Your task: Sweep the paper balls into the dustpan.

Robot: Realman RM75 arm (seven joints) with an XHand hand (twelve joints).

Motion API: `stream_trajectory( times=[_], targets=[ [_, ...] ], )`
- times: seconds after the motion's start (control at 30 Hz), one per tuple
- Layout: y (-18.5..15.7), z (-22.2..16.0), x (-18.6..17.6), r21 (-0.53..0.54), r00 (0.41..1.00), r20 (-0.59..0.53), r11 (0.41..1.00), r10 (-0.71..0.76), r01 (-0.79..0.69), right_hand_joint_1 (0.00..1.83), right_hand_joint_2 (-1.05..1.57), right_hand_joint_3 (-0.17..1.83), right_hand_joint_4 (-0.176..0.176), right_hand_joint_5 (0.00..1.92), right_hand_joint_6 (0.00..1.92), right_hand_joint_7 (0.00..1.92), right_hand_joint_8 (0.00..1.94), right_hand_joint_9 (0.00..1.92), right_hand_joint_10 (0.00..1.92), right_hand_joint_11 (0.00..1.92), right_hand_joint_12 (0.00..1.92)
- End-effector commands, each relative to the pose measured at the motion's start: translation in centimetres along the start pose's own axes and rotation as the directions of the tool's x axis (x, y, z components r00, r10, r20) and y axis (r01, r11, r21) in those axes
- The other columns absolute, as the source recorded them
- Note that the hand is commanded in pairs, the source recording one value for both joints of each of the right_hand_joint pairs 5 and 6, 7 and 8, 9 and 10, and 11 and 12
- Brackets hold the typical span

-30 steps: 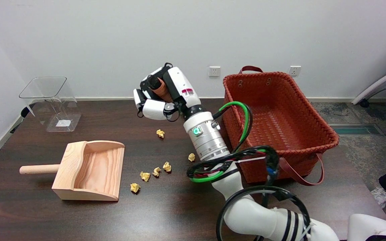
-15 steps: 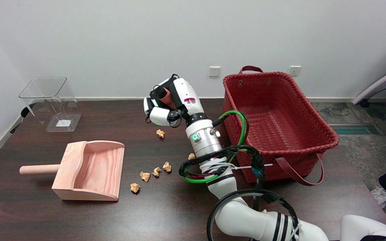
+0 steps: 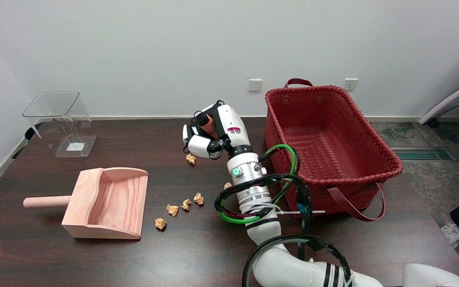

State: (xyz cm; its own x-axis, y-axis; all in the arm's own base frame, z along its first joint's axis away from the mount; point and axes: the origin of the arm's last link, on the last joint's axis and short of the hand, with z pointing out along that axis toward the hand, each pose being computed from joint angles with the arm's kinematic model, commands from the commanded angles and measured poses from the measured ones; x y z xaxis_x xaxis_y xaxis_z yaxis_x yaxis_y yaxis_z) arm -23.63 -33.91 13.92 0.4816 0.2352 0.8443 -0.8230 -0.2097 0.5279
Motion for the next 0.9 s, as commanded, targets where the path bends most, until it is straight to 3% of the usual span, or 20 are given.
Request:
stream_trajectory(
  times=[0.03,0.9],
  targets=[
    [1.4,-1.7,-1.6,-0.101,1.000,-0.006,0.995,0.002,-0.003,1.26,1.26,0.91,0.000,1.92,1.92,1.92,1.92,1.92,1.92,1.92,1.92],
    [0.7,-0.3,-6.8,-0.157,0.986,0.125,0.983,0.113,-0.092,1.26,1.26,0.84,0.000,1.92,1.92,1.92,1.92,1.92,1.92,1.92,1.92]
  ],
)
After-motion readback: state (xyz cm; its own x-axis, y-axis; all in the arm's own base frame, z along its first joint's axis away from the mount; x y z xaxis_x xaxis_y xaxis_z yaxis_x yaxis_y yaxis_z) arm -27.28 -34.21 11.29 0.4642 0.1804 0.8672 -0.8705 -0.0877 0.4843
